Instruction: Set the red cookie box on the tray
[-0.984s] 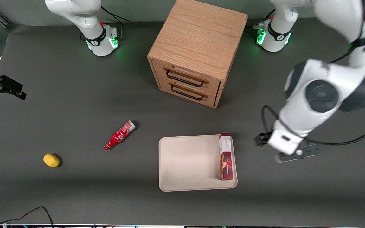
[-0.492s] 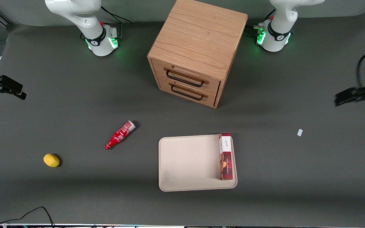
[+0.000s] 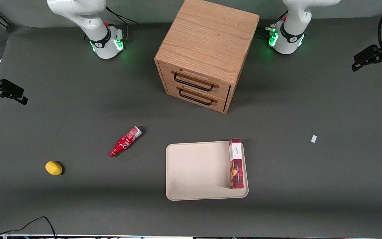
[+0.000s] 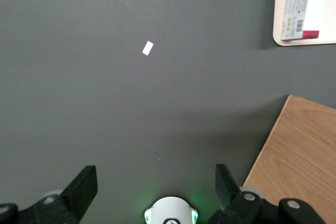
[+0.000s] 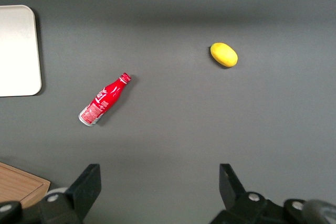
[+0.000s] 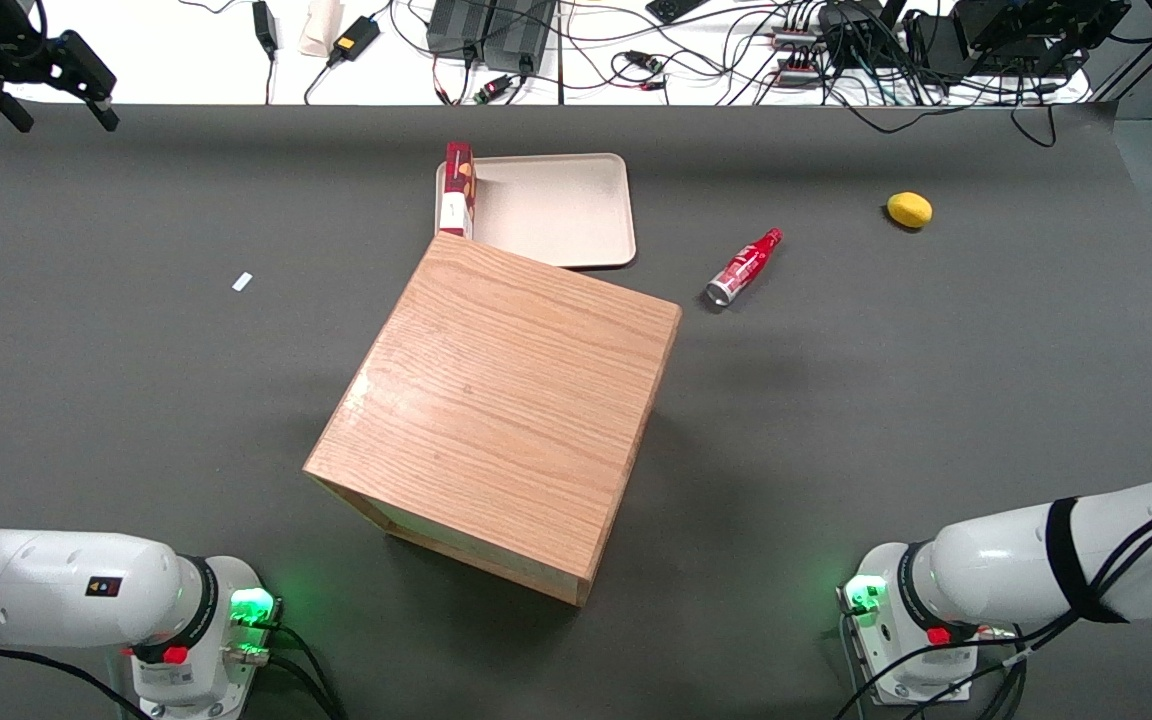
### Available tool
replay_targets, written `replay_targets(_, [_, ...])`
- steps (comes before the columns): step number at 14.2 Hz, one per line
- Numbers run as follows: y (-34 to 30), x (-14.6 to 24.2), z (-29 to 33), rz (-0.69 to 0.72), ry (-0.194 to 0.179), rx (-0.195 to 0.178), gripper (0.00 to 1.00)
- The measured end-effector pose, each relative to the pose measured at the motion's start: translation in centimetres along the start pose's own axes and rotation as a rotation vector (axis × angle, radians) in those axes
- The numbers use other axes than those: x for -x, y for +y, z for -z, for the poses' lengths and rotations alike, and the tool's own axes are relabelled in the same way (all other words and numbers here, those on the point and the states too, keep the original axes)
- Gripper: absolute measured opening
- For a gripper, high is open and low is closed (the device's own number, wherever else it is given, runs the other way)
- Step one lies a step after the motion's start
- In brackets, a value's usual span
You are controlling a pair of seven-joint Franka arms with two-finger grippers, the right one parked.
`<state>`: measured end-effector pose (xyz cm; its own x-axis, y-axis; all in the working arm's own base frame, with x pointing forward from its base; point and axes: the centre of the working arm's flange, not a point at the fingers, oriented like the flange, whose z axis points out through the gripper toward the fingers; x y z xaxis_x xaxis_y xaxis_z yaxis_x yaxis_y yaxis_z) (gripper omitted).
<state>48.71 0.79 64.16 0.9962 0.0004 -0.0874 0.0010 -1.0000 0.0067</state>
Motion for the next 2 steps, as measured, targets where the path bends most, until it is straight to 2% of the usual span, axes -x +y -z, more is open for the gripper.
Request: replay_targets(2, [-0.3, -0.17, -0.2, 0.005, -0.003, 0.004, 1.0])
